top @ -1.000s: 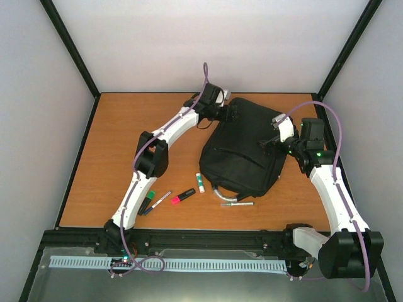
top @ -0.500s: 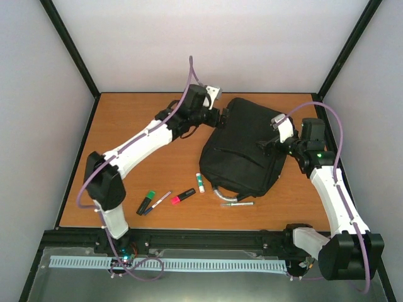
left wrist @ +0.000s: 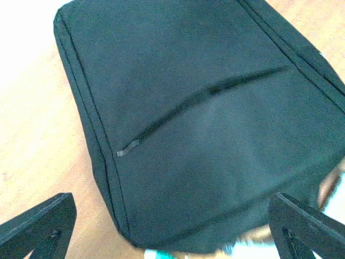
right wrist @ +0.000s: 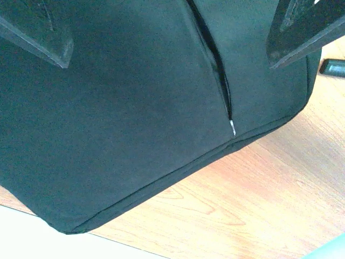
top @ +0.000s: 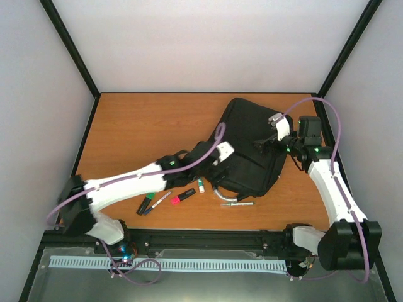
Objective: Pack the student bag
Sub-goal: Adjust the student bag at the center of the board, then pick up the stationery from the center of the board, then place the stationery in the student bag.
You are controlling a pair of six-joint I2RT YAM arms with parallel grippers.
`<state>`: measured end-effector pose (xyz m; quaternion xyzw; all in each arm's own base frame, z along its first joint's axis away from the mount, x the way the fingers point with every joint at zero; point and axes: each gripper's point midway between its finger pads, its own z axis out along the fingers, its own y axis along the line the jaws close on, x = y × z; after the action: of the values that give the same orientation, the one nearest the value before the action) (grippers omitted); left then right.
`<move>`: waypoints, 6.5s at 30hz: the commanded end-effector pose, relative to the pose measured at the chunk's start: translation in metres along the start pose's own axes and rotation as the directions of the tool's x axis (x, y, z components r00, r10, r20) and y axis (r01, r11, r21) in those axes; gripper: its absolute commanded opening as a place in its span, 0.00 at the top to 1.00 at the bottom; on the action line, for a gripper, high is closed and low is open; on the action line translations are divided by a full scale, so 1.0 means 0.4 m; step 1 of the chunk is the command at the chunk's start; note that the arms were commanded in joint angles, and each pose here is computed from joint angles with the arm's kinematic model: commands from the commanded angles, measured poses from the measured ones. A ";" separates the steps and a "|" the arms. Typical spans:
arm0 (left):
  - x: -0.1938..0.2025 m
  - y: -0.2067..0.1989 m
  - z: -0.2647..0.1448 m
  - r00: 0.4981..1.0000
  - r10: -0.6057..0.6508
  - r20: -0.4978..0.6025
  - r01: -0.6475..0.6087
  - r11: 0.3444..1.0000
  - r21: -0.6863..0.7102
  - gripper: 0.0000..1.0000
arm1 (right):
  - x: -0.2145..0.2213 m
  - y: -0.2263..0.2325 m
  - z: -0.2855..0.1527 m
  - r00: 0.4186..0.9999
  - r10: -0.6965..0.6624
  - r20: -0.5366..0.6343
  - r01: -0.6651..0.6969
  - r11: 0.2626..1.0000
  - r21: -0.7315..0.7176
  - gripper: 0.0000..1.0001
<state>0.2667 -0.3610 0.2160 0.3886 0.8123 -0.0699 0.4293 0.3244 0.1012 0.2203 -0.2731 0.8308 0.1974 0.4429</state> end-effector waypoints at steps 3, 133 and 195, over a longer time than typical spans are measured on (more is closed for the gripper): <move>-0.070 -0.078 -0.190 0.927 -0.106 0.360 0.007 0.964 0.265 0.00 | 0.016 0.021 0.024 0.999 0.017 -0.040 -0.021 0.995 -0.093 0.00; 0.261 -0.215 -0.100 0.931 -0.038 -0.362 0.205 0.877 0.435 0.94 | 0.103 -0.003 0.119 0.963 -0.099 -0.250 0.079 0.993 -0.089 0.31; -0.006 0.033 0.147 0.849 -0.463 -0.255 0.526 0.787 0.321 0.52 | 0.102 0.061 0.188 0.892 -0.306 -0.332 0.331 0.943 0.019 0.97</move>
<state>0.3162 -0.3947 0.1345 0.2398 0.9047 -0.2932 0.1950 0.3394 0.1443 0.1460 -0.4168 0.8463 0.0257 0.3307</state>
